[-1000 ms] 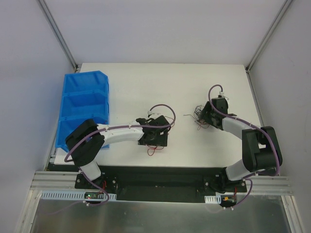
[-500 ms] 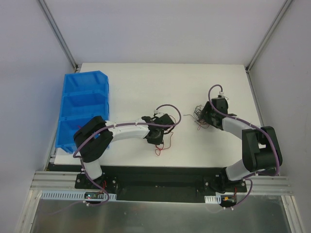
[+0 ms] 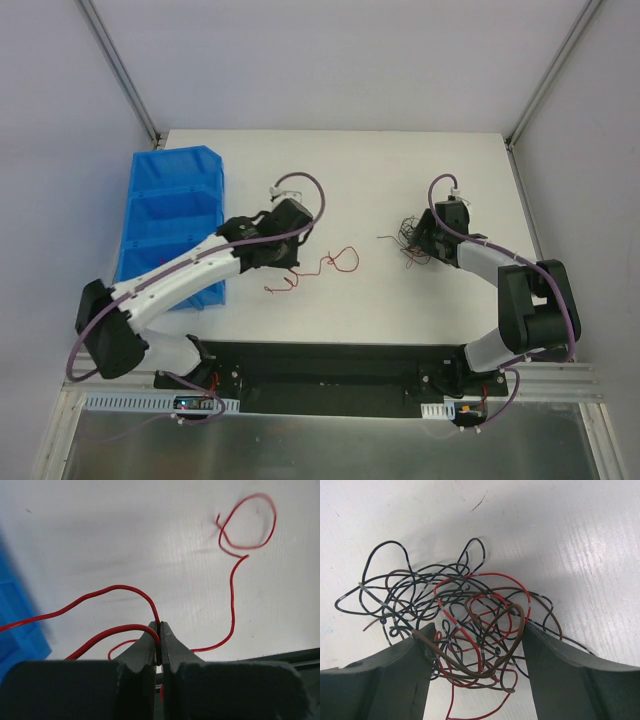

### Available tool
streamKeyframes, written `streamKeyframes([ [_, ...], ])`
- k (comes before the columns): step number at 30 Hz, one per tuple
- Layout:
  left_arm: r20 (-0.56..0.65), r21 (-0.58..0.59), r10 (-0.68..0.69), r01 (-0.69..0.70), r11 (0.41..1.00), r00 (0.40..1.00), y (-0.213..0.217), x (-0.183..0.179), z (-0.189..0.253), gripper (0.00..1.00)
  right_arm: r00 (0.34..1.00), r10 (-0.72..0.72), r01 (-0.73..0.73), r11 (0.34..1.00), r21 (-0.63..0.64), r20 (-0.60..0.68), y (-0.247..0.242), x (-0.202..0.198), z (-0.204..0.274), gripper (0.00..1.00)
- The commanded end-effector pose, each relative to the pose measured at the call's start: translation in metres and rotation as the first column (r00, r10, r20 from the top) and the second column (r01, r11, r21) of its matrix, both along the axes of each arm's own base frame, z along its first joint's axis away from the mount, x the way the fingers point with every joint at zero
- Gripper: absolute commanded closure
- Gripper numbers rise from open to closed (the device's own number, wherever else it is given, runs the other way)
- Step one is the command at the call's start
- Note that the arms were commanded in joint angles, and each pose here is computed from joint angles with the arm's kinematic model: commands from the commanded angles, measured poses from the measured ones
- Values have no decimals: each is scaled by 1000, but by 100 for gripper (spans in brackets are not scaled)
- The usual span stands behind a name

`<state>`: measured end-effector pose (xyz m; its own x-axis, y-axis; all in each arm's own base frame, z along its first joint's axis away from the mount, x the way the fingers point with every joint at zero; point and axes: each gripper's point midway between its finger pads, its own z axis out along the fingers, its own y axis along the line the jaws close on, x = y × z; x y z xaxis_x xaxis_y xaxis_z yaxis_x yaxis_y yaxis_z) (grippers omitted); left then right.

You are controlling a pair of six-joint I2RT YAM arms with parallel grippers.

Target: Untangle the cables

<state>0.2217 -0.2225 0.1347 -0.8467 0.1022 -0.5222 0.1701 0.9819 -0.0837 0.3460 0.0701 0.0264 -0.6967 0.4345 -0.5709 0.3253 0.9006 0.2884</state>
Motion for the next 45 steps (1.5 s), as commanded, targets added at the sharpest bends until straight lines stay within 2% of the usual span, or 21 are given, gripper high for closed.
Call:
streamKeyframes([
  [1, 124, 49, 68, -75, 996, 990, 59, 6, 61, 100, 997, 23, -21, 1000, 19, -73, 5, -11, -13, 30],
  [5, 192, 61, 142, -156, 986, 971, 102, 7, 105, 100, 997, 22, -21, 999, 24, -72, 6, -9, -13, 30],
  [12, 373, 186, 222, -307, 933, 901, 180, -5, 176, 100, 997, 33, -31, 999, 31, -74, 9, -9, -12, 30],
  [18, 492, 253, 241, -402, 880, 836, 221, 1, 223, 100, 997, 40, -39, 999, 25, -68, 11, -8, -11, 30],
  [26, 552, 336, 312, -549, 765, 773, 268, -6, 248, 100, 996, 53, -52, 999, 16, -72, 14, -8, -13, 30],
  [29, 540, 348, 344, -577, 739, 768, 279, -15, 239, 100, 996, 50, -49, 999, 11, -71, 13, -8, -13, 30],
  [32, 505, 329, 375, -575, 749, 777, 276, -16, 216, 100, 996, 62, -61, 998, 27, -61, 18, -5, -9, 30],
  [37, 346, 301, 410, -514, 803, 844, 252, 7, 130, 100, 995, 67, -66, 998, 25, -70, 20, -5, -12, 30],
  [39, 214, 296, 459, -505, 811, 862, 246, 11, 82, 100, 995, 71, -69, 997, 30, -71, 22, -4, -11, 30],
  [43, 111, 328, 619, -616, 716, 778, 269, 10, 26, 100, 996, 67, -66, 998, 23, -60, 19, -6, -9, 30],
  [45, 70, 291, 676, -664, 689, 733, 278, 12, 11, 100, 996, 68, -67, 998, 20, -62, 19, -6, -9, 30],
])
